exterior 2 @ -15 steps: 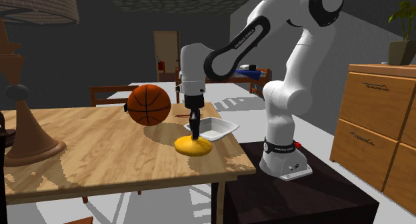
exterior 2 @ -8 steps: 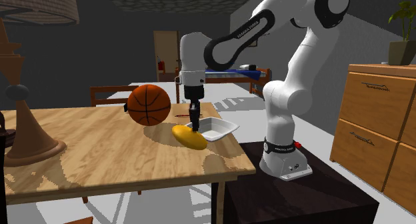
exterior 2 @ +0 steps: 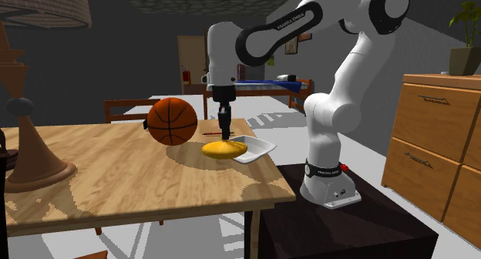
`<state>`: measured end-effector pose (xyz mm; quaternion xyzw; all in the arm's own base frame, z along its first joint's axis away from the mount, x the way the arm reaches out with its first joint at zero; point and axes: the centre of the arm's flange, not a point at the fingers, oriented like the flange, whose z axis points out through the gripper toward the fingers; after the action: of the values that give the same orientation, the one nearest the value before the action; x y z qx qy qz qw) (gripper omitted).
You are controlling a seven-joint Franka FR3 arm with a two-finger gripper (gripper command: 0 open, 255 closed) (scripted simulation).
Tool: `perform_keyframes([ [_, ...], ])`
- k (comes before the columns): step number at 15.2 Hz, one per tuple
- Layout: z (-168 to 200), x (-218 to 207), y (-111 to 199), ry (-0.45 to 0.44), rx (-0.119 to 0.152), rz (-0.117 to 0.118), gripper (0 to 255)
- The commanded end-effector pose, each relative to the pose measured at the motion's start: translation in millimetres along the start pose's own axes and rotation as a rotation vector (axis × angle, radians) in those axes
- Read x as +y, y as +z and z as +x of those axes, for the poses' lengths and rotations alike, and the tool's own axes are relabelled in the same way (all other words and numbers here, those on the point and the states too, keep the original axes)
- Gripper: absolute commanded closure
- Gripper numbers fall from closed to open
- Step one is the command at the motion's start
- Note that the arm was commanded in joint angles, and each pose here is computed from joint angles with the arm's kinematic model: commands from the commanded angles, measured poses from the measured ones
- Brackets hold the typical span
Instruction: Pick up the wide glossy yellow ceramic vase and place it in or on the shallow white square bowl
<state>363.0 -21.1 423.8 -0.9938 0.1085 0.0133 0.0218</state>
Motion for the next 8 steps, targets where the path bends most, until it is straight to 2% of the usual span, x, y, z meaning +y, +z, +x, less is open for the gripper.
perform_keyframes([
  [1,-0.7,-0.8,-12.0,0.0,0.0,0.0,255],
  [6,-1.5,-1.7,-34.7,0.0,0.0,0.0,255],
  [8,-11.1,21.9,-41.6,0.0,0.0,0.0,255],
])
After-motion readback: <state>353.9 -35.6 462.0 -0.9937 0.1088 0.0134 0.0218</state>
